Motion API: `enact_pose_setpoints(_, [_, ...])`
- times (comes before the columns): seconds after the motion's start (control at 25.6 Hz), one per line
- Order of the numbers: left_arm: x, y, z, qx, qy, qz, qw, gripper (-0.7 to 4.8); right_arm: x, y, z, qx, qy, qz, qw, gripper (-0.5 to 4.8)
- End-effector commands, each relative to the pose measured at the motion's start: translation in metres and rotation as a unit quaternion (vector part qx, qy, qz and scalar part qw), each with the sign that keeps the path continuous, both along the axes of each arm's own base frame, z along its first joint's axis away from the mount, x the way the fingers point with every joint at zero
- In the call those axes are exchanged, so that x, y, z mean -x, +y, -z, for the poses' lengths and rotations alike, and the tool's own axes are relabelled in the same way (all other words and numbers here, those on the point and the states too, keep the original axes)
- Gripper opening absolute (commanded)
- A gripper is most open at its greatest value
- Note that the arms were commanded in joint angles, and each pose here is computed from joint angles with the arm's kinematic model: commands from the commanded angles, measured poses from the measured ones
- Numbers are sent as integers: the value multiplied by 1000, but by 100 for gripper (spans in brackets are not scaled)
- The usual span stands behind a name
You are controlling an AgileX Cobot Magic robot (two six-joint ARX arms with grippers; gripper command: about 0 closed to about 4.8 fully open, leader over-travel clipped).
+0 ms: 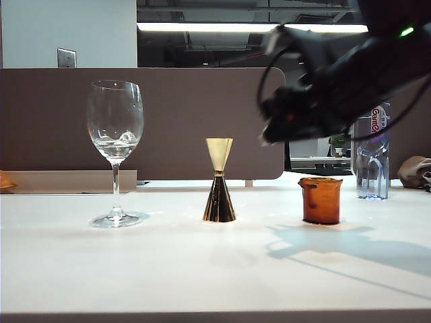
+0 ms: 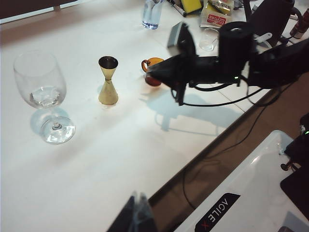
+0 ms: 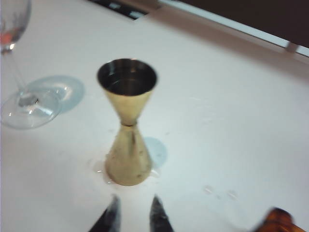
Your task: Pick up the small amber measuring cup and pour the water in it into the jigger, then pick up the jigger and pour the water in it into the wine glass.
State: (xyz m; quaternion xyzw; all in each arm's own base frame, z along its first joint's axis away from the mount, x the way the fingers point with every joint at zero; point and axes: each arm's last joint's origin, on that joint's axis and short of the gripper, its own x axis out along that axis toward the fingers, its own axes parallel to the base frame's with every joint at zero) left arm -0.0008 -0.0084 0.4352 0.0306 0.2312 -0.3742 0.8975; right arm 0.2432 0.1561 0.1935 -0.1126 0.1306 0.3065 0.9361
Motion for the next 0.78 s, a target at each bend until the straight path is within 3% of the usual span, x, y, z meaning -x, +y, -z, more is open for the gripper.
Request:
enact_pose_setpoints(0.04, [0, 0, -1, 3, -3, 2, 1000, -2, -11, 13, 2, 8, -6, -13, 1000, 133])
enact_pose_setpoints(0.16, [0, 0, -1, 3, -3, 2, 1000, -2, -20, 22, 7, 12, 2, -17, 1000, 175])
enact_pose_setpoints(0.51, [0, 0, -1, 3, -3, 2, 1000, -2, -58, 63, 17, 7, 7, -32, 999, 182])
enact_pose_setpoints(0.66, [0, 0, -1, 3, -3, 2, 1000, -2, -62, 65, 21, 10, 8, -24, 1000, 225])
enact_pose_setpoints(0.78, [0, 0, -1, 3, -3, 2, 1000, -2, -62, 64, 21, 13, 7, -18, 1000, 226])
